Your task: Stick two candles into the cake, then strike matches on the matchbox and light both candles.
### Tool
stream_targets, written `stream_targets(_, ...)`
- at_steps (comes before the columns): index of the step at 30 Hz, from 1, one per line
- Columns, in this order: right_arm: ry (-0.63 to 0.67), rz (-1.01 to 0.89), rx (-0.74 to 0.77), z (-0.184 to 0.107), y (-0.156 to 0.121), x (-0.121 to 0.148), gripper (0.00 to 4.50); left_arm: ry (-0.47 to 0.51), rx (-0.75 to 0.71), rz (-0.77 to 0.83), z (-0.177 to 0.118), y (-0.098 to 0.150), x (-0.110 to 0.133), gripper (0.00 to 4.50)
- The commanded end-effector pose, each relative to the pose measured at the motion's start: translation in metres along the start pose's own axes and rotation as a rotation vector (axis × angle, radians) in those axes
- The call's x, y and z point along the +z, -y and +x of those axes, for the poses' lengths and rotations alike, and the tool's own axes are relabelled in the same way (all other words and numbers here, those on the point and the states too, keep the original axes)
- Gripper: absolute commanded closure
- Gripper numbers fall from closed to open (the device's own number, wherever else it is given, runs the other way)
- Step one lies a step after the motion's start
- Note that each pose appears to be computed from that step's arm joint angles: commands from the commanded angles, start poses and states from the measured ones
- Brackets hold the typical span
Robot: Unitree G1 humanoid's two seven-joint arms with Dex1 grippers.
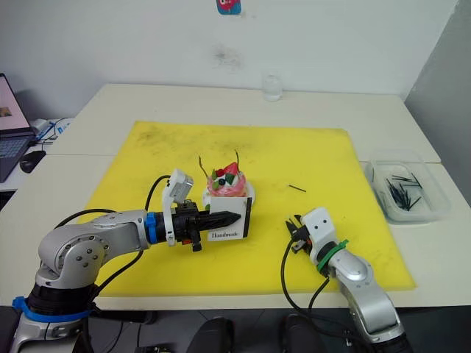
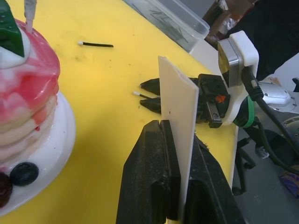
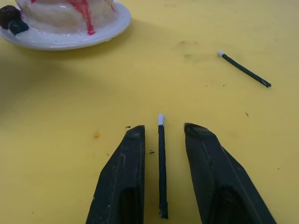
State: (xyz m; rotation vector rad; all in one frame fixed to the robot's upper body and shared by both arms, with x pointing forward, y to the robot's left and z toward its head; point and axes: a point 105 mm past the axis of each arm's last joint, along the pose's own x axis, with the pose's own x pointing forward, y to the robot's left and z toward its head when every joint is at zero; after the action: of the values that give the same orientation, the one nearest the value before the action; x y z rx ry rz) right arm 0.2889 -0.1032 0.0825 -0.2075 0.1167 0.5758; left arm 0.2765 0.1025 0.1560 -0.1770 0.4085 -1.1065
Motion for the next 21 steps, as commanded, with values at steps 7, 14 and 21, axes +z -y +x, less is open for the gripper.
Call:
stream_targets(7, -0.013, -0.009, -0.021, -0.0026, 0.0031, -0.0077, 3.27, 0.008, -0.028, 0.044, -0.0001, 0.0080, 0.0052, 4.50)
stream_targets(14, -0.042, 0.009, -0.038, -0.0025, 0.0022, -0.0103, 4.47, 0.003, -0.030, 0.042, 0.0001, 0.0084, 0.0039, 4.50)
stream_targets(21, -0.027, 0.013, -0.030, -0.0047, -0.0010, -0.0034, 4.47, 0.005, -0.029, 0.039, 0.0008, 0.0079, 0.0034, 4.50)
